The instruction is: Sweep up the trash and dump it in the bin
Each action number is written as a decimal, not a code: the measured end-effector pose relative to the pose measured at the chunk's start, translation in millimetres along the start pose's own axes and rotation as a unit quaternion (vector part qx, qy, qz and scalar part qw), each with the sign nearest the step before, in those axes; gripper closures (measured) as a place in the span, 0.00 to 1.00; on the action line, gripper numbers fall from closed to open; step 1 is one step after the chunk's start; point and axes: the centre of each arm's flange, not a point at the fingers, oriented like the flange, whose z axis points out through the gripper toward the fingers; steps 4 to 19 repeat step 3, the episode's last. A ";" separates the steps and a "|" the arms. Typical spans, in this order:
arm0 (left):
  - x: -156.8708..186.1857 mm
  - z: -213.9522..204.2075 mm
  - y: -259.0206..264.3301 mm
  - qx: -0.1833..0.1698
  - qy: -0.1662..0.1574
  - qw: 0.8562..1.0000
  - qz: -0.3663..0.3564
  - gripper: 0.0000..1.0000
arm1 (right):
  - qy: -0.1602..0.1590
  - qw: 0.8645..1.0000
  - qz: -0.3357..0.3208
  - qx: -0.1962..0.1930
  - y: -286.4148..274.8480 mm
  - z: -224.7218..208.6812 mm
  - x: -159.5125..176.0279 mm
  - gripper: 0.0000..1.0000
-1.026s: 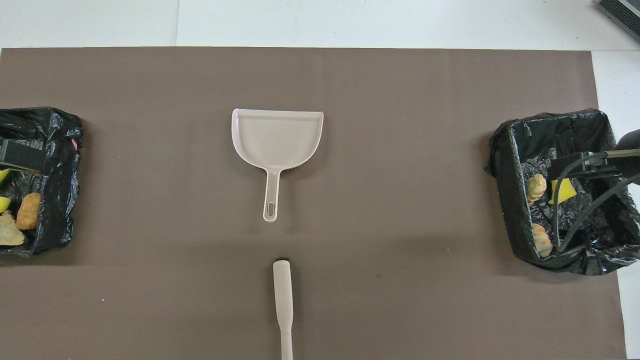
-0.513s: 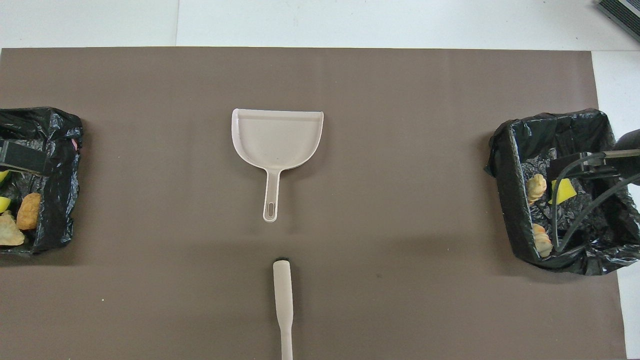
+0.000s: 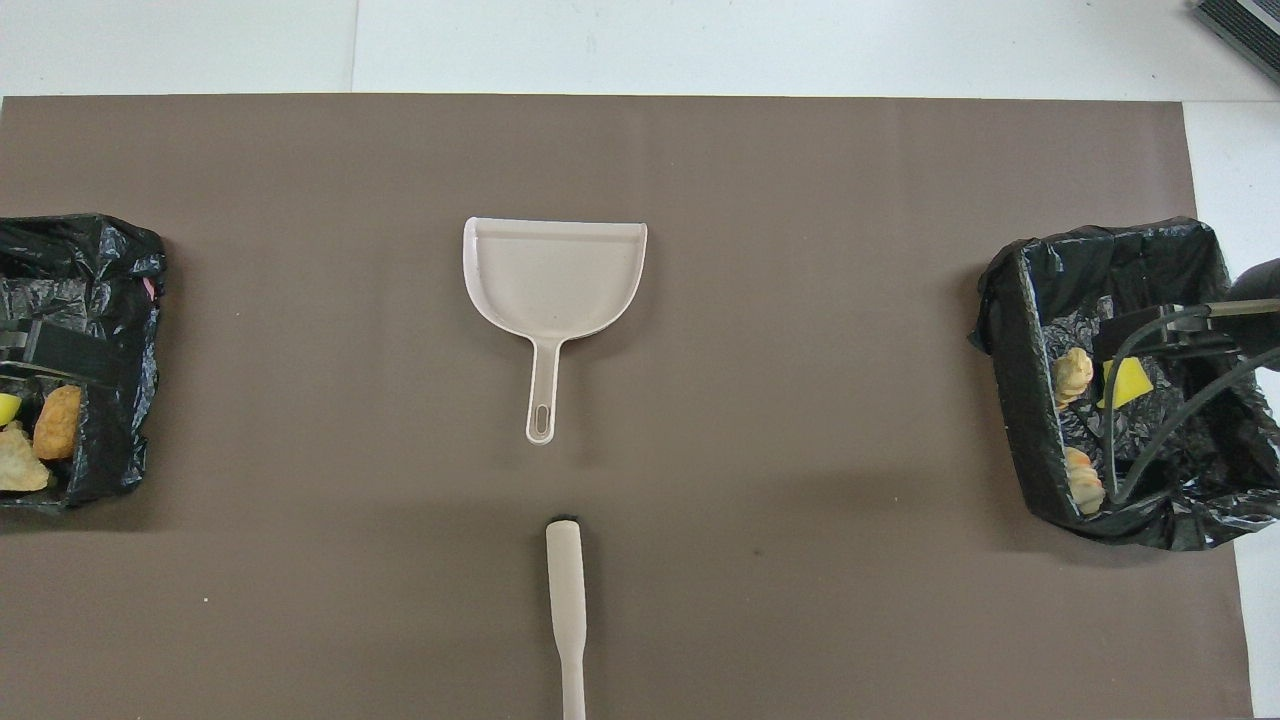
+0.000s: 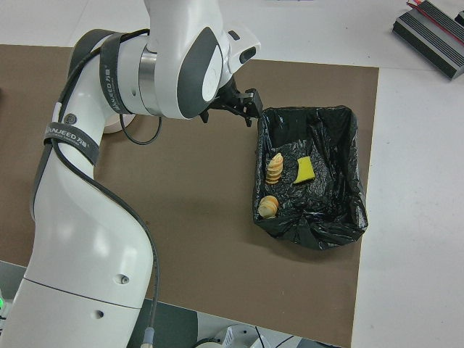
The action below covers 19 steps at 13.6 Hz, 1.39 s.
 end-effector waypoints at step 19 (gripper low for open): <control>-2.8 -0.1 2.7 0.000 0.002 1.000 0.002 0.00 | 0.000 1.000 0.000 0.000 -0.1 0.3 0.0 0.00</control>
